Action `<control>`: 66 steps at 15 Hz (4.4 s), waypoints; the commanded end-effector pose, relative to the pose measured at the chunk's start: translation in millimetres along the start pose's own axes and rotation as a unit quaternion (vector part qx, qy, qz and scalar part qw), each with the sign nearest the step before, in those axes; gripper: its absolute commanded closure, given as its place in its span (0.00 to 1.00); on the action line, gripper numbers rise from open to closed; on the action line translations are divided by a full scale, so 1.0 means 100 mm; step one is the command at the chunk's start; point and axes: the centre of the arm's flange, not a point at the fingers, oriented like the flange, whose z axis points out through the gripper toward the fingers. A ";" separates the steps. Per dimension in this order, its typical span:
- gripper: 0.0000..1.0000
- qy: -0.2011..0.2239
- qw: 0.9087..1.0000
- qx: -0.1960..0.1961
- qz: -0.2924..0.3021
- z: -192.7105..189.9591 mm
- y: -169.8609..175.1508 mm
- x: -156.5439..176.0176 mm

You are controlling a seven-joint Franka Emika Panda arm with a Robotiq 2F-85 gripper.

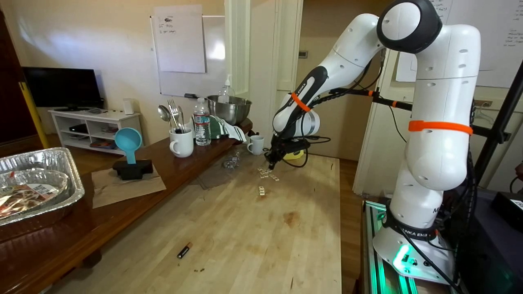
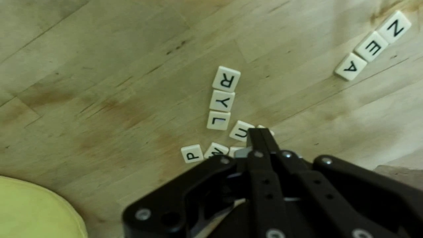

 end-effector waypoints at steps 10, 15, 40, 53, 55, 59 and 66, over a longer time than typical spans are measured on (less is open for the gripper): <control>1.00 -0.006 1.000 0.002 0.009 0.47 0.30 0.20; 1.00 -0.002 1.000 0.008 0.014 0.54 0.29 0.25; 1.00 -0.047 0.998 0.029 0.044 0.61 -0.30 -0.10; 1.00 -0.050 0.992 0.037 0.112 0.60 -0.59 -0.15; 1.00 -0.049 0.991 0.036 0.122 0.60 -0.61 -0.16; 1.00 -0.049 0.988 0.031 0.141 0.61 -0.62 -0.18; 1.00 -0.055 0.982 0.021 0.182 0.61 -0.63 -0.21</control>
